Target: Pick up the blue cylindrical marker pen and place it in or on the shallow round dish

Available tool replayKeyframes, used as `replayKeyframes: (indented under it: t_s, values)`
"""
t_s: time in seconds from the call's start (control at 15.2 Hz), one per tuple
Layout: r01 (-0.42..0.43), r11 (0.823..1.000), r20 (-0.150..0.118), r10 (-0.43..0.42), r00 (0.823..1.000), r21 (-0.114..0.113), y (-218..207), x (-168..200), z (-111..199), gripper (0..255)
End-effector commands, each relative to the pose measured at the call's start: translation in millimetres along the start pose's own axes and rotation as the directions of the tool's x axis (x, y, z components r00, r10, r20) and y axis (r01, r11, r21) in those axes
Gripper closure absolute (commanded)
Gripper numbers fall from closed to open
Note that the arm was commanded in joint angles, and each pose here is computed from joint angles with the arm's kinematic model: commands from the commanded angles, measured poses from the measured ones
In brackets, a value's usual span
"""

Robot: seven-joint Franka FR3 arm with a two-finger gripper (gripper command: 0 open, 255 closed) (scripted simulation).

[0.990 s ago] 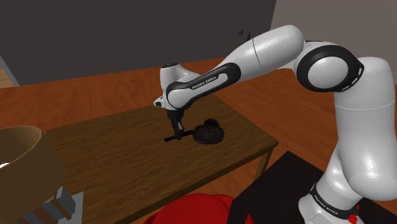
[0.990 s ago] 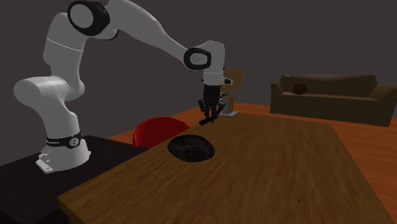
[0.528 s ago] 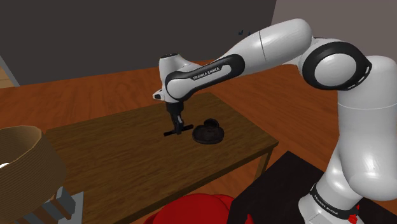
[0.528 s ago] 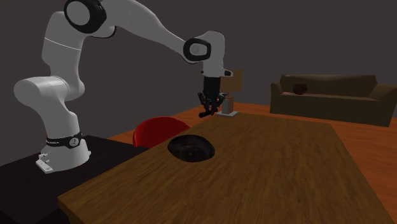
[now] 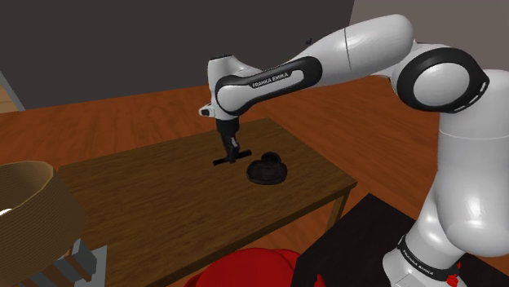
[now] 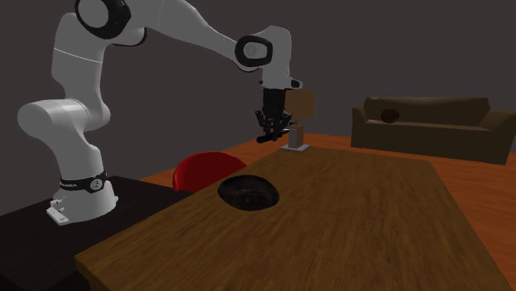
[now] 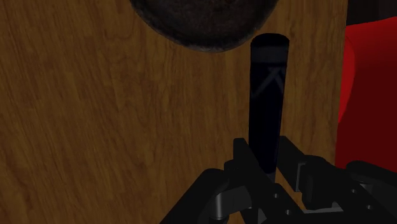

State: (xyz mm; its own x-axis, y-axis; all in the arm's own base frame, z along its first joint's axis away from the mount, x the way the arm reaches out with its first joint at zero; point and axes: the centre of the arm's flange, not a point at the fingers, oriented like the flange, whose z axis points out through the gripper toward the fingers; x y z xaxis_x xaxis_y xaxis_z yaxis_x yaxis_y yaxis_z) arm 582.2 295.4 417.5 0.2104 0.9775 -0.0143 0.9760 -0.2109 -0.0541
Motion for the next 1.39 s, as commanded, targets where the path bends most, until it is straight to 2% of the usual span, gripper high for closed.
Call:
replayKeyframes:
  t_s: [0.0, 0.66, 1.32]
  values:
    - [0.000, 1.000, 0.000, 0.000, 1.000, 0.000, 1, -23, 0, 255]
    - [0.000, 1.000, 0.000, 0.000, 1.000, 0.000, 13, -160, -6, 255]
    - [0.000, 1.000, 0.000, 0.000, 1.000, 0.000, 16, -160, 47, 255]
